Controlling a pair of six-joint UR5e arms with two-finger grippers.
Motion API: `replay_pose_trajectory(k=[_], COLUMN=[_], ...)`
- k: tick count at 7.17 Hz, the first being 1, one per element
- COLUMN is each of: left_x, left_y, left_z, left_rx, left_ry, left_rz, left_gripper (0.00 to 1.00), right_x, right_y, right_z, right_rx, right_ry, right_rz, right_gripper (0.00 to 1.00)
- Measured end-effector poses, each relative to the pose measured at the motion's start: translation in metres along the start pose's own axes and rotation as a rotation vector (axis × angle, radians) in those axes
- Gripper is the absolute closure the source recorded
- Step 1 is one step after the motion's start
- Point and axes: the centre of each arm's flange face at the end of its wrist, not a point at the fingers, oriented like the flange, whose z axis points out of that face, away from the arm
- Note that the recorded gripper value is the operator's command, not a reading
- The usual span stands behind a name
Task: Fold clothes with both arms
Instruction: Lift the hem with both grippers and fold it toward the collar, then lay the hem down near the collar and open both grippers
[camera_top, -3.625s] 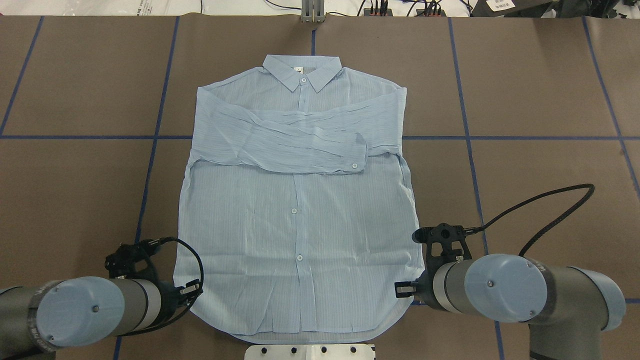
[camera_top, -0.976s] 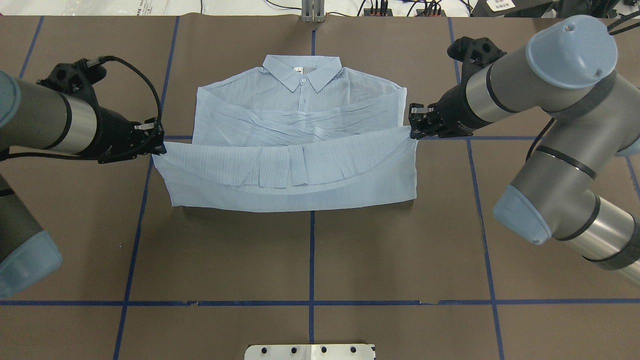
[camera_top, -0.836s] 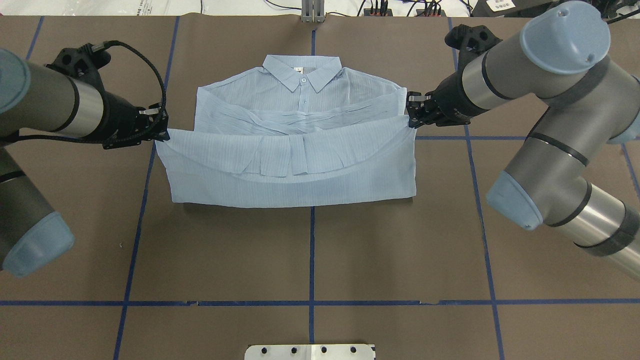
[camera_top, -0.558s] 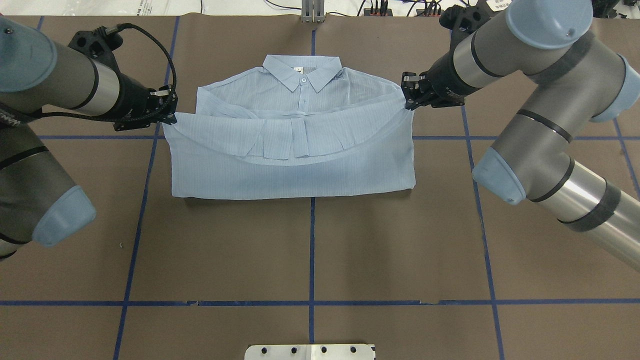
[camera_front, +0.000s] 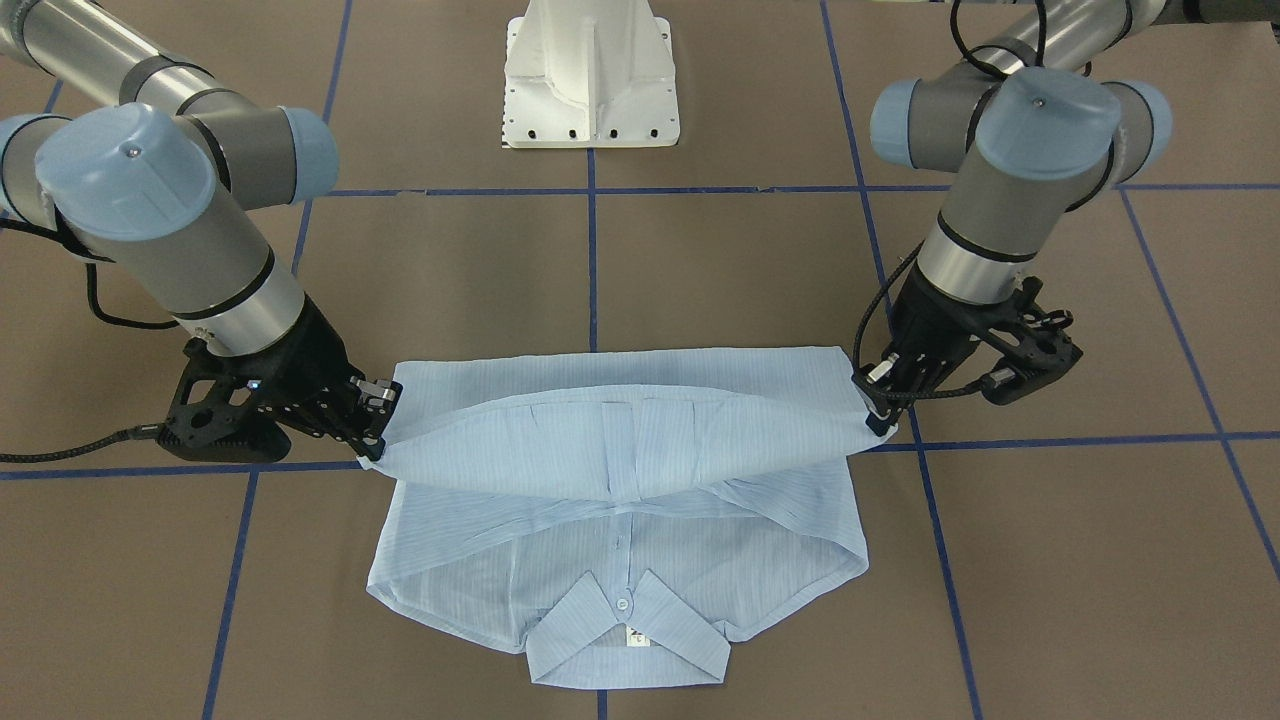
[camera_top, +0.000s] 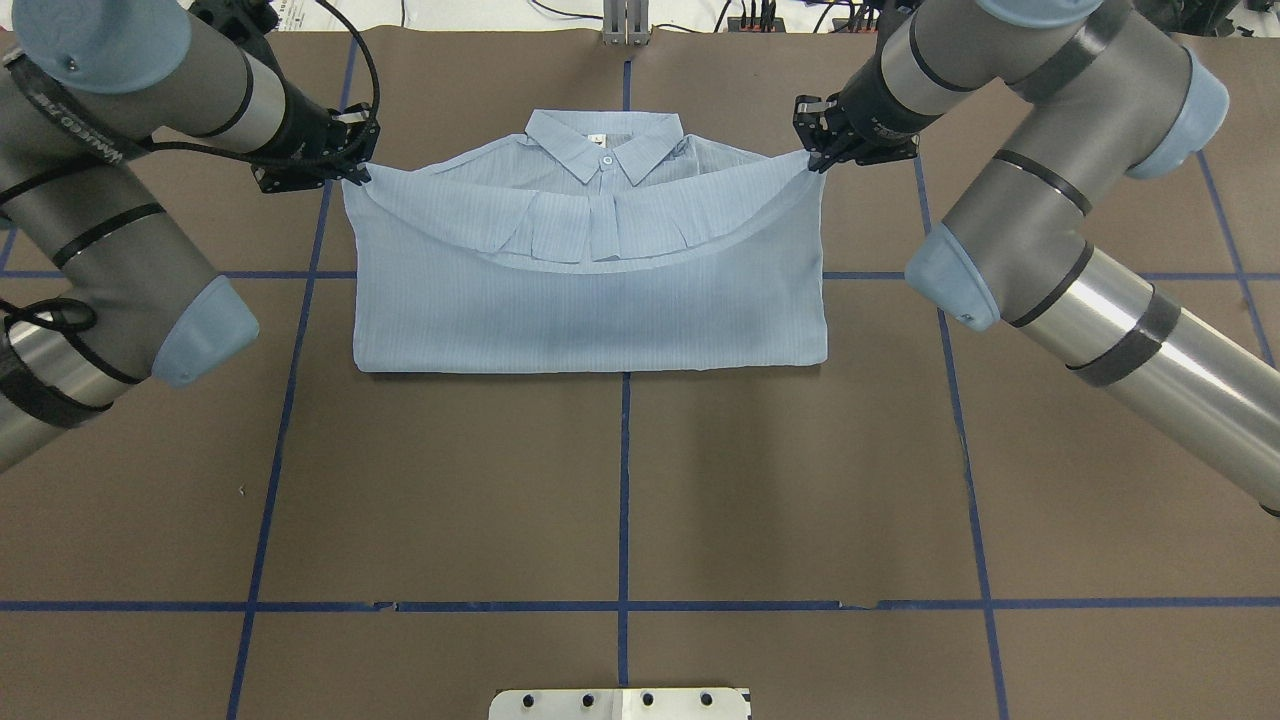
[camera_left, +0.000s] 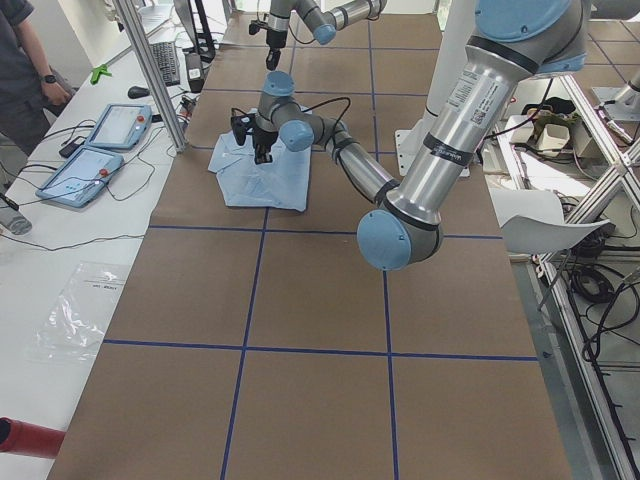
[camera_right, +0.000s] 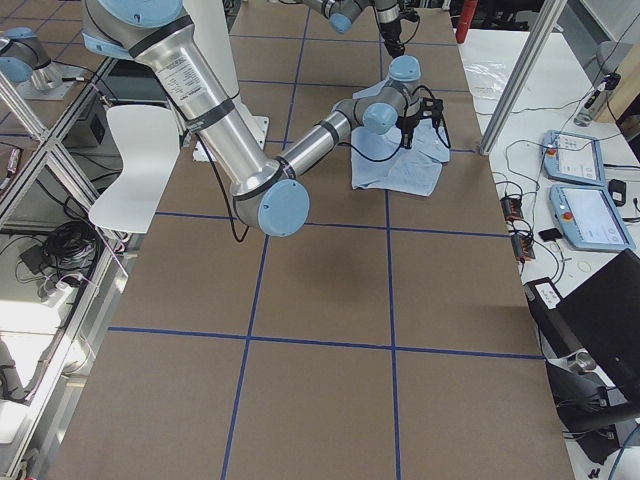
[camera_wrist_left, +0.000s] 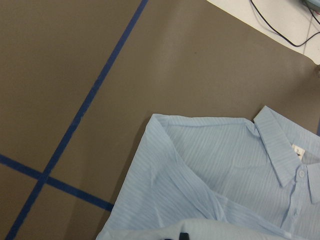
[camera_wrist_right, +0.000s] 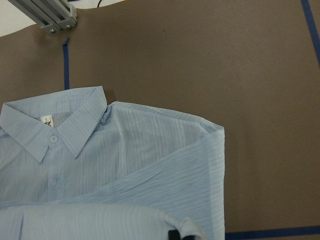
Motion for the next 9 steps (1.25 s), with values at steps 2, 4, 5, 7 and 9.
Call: replay_pose_trajectory(k=[2, 4, 5, 7, 9], left_x=[0.001, 0.005, 0.005, 0.003, 0.004], left_y=[-0.018, -0.024, -0.024, -0.024, -0.024], left_z=[0.029, 0.045, 0.048, 0.051, 0.044], left_rx=[0.008, 0.007, 0.006, 0.007, 0.01], left_ry=[0.009, 0.005, 0.001, -0.002, 0.013], left_rz=[0.003, 0.001, 0.002, 0.002, 0.012], left_gripper=[1.0, 1.0, 0.63, 0.0, 0.0], right_x=[-0.009, -0.022, -0.024, -0.025, -0.016], right_y=[-0.014, -0.028, -0.031, -0.034, -0.035], right_z=[0.015, 0.031, 0.037, 0.045, 0.059], right_rx=[-0.009, -0.021, -0.026, -0.022, 0.002], right_ry=[0.023, 0.047, 0.057, 0.066, 0.035], right_rz=[0.002, -0.001, -0.001, -0.004, -0.033], right_gripper=[1.0, 1.0, 0.91, 0.0, 0.0])
